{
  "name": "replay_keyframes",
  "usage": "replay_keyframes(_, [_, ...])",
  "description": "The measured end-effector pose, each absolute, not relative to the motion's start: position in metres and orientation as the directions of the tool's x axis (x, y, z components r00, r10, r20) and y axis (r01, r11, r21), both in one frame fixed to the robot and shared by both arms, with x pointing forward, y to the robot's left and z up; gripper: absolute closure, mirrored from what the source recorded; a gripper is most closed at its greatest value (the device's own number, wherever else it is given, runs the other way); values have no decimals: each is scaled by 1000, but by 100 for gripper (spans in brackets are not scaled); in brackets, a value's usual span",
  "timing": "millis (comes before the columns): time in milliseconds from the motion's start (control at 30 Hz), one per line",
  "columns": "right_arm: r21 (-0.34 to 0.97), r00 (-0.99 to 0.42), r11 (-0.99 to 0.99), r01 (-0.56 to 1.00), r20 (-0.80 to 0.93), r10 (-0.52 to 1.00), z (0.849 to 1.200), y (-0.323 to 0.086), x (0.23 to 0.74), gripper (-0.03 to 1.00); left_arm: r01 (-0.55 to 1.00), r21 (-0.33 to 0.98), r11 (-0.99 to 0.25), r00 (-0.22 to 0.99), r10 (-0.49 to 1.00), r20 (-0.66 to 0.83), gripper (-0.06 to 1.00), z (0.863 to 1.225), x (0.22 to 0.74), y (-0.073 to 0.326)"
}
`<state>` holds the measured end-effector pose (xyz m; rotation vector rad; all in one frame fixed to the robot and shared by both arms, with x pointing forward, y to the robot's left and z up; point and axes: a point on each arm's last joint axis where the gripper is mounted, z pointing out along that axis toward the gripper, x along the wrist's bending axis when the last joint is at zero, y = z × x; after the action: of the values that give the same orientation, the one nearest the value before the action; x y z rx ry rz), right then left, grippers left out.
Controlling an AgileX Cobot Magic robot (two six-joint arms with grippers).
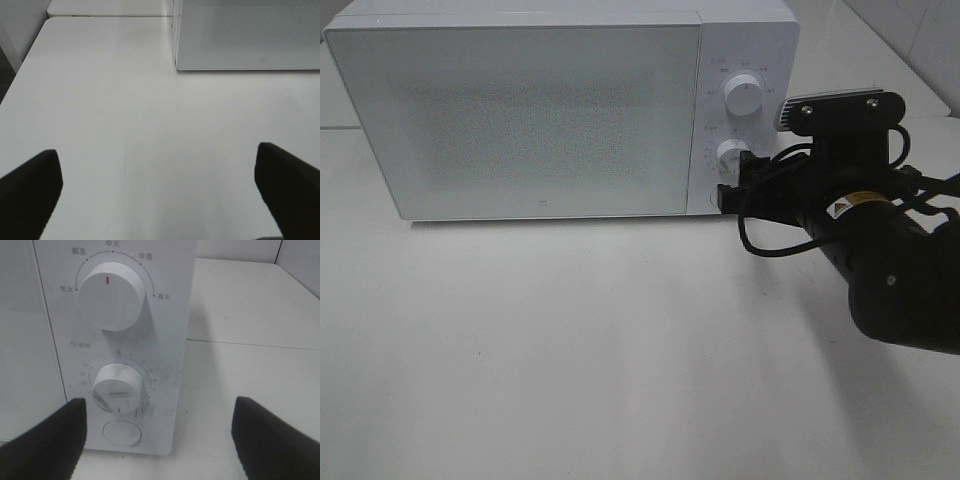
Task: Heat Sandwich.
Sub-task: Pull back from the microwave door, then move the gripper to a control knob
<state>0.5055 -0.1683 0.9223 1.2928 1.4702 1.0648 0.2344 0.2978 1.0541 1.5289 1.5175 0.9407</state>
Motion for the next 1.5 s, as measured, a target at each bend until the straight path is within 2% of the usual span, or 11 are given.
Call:
replay_keyframes(700, [962,-72,66,263,-49,996,895,-137,548,20,431,902,7,17,1000,-16,-5,1054,234,298])
replay_keyframes(1000, [966,-74,58,251,-41,996,895,-132,556,21,431,902,7,17,1000,-16,-5,1054,234,298])
replay_keyframes(1133, [965,-75,60,255,-43,996,893,-132,556,25,431,902,7,17,1000,-16,-5,1054,234,298])
replay_keyframes(1200, [965,-75,61,256,-43,996,893,-132,556,32,431,902,7,17,1000,-16,-5,1054,234,298])
replay_keyframes(1267, [965,-75,61,256,-43,996,893,-132,556,34,431,902,7,17,1000,-16,-5,1054,234,298])
replay_keyframes(1367, [965,-62,52,257,-38,997,893,-133,556,48,431,902,7,17,1000,-16,-5,1054,234,298])
replay_keyframes(1500, [966,-54,48,255,-36,998,893,-133,556,54,431,902,7,17,1000,-16,-5,1054,234,298])
